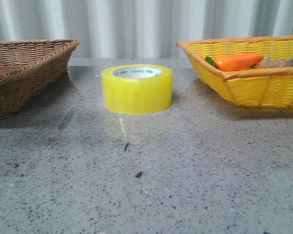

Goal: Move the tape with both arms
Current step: 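Lower the left gripper onto the tape roll and grasp its rim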

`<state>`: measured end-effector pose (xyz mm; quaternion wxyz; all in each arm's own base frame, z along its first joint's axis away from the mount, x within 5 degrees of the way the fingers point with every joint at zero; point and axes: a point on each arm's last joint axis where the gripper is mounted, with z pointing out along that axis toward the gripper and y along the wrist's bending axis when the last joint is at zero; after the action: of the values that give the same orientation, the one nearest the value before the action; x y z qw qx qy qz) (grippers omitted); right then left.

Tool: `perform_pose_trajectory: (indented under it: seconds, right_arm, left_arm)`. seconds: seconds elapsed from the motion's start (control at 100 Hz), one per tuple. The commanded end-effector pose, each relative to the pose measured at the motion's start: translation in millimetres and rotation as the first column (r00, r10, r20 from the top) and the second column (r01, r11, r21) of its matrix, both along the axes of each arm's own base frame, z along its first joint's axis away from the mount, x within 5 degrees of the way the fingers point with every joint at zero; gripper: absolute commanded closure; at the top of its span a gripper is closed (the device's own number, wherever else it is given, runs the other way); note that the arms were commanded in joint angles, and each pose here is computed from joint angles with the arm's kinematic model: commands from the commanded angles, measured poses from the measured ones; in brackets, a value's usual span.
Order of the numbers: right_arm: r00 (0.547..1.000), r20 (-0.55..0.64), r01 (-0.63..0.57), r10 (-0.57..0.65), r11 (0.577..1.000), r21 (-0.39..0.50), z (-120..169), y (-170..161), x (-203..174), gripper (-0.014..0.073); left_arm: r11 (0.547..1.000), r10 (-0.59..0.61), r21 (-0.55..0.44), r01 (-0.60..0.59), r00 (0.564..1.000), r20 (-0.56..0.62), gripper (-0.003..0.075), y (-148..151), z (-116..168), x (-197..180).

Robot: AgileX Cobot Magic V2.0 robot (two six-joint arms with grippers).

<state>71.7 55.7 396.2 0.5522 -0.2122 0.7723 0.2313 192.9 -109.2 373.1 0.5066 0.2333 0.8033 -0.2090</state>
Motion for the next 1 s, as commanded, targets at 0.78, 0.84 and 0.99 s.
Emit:
perform_pose_trajectory:
  seconds: [0.78,0.84,0.99]
  right_arm:
    - [0.995,0.099,-0.01,0.002,0.996,0.085,0,-13,-23,0.0637]
    - [0.995,0.097,-0.01,0.002,0.996,0.084,0,-13,-23,0.0637]
    - [0.995,0.097,-0.01,0.002,0.996,0.084,0,-13,-23,0.0637]
  left_arm:
    - [0.976,-0.096,0.128,0.175,0.879,-0.468,0.0301,-95,-58,152]
    - [0.976,-0.094,0.131,0.176,0.874,-0.477,0.0301,-96,-62,154]
    - [0.976,-0.094,0.125,0.179,0.861,-0.5,0.0309,-100,-72,157]
